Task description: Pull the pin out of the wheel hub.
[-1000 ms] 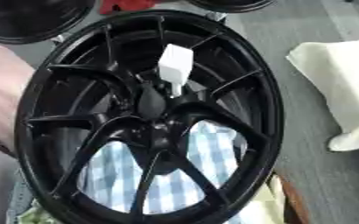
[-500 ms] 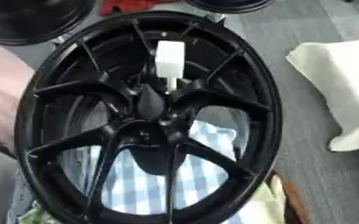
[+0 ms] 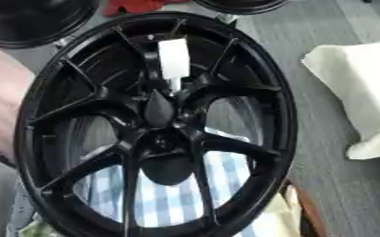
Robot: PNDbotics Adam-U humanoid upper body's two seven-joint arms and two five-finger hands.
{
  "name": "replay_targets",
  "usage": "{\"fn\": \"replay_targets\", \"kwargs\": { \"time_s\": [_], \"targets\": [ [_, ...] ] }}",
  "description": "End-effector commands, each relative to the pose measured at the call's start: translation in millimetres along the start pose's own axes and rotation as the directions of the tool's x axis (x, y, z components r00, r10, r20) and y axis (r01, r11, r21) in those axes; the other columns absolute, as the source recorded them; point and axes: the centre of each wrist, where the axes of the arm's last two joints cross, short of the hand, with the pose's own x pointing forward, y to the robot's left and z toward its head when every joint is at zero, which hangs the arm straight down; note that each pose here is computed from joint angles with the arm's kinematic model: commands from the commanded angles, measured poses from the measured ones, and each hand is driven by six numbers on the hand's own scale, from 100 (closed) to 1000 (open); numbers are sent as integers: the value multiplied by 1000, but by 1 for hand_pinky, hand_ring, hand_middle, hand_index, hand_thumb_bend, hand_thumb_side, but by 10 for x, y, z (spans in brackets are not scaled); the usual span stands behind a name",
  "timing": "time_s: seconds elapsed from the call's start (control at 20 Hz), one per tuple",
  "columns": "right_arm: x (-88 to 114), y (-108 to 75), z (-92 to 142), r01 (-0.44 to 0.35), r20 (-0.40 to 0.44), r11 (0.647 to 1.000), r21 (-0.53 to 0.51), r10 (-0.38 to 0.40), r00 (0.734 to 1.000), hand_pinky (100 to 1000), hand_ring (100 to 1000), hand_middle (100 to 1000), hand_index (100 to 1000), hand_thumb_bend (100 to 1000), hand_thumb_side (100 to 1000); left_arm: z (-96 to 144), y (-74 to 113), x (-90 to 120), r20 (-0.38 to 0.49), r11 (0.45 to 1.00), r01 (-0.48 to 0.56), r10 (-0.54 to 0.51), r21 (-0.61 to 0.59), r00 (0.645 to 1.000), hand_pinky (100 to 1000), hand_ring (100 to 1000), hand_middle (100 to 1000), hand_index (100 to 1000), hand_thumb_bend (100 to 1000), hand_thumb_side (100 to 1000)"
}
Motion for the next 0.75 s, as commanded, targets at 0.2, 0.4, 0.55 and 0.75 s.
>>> {"fn": "replay_targets", "kwargs": {
  "time_s": [0.2,0.4,0.55,0.75],
  "targets": [
    [145,-114,-92,18,39,997,-71,-15,999,902,945,821,902,100,100,-30,10,73,25,1000,3,-3,-10,1000,768,905,662,759,154,812],
    [445,-77,-157,137,165,985,-105,-119,979,871,862,715,847,100,163,-30,7,72,24,1000,3,-3,-13,1000,768,905,662,759,153,813],
    [758,-58,-197,226,283,968,-113,-187,941,857,818,651,821,100,193,-31,3,72,24,1000,1,-1,-14,1000,768,905,662,759,154,812],
    [1206,-36,-207,348,438,933,-88,-278,855,854,812,654,818,100,202,-37,-6,75,24,1000,-1,2,-19,1000,768,905,662,759,155,811]
  ]
}}
